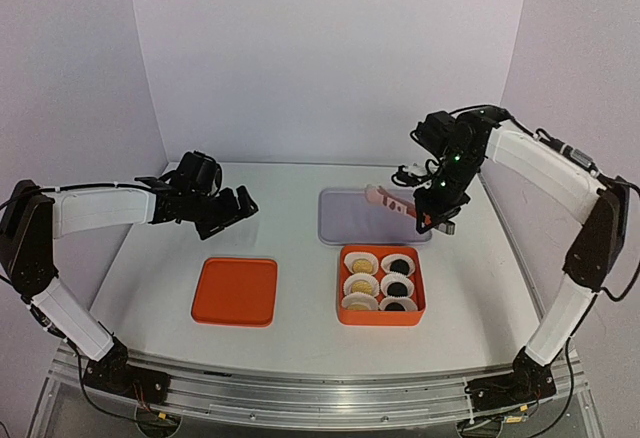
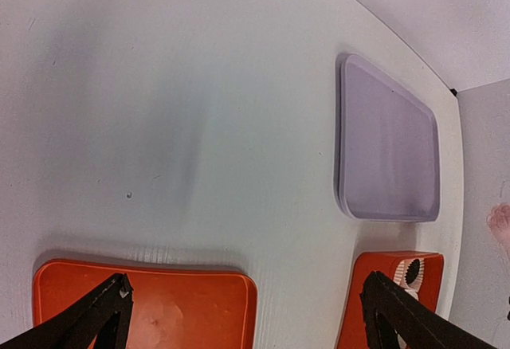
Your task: Pack the cookies
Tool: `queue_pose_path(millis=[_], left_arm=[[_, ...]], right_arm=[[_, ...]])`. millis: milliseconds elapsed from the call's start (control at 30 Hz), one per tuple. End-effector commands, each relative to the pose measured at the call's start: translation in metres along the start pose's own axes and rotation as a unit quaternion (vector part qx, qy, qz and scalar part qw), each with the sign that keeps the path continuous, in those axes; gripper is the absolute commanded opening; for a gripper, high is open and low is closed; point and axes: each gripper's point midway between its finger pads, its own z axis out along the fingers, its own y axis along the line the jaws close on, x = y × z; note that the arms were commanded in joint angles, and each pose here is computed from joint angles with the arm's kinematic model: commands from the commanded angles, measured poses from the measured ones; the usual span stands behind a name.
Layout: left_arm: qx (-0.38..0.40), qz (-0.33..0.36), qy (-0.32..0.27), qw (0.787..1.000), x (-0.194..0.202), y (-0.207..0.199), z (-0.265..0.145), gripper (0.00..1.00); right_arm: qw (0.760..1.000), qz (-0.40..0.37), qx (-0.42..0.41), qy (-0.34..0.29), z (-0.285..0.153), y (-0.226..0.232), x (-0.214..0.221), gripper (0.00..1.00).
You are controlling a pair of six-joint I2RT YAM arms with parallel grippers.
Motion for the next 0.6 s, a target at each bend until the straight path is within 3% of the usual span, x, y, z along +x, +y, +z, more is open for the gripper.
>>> queue_pose_path(millis=[0, 67, 267, 567], left_arm=[[-0.021, -0.005, -0.018, 1.0, -0.011, 0.004, -0.011, 1.0], [-0.031, -0.009, -0.014, 0.999, -0.008, 0.009, -0.012, 1.0], [-0.048, -0.028, -0.006, 0.998, 0.001, 0.021, -0.014, 1.0], [-0.077, -0.044, 0.009, 0.996, 0.013, 0.037, -0.011, 1.0]], right_arm=[[1.0, -0.013, 0.017, -0.014, 0.019, -0.037, -0.041, 0.2], [0.999, 0.01, 0.036, -0.006, 0.033, -0.061, -0.055, 0.2], [0.982, 0.172, 0.077, -0.003, 0.057, -0.132, -0.057, 0.2], [0.942, 0.27, 0.199, 0.0, 0.076, -0.189, -0.02, 0.21]])
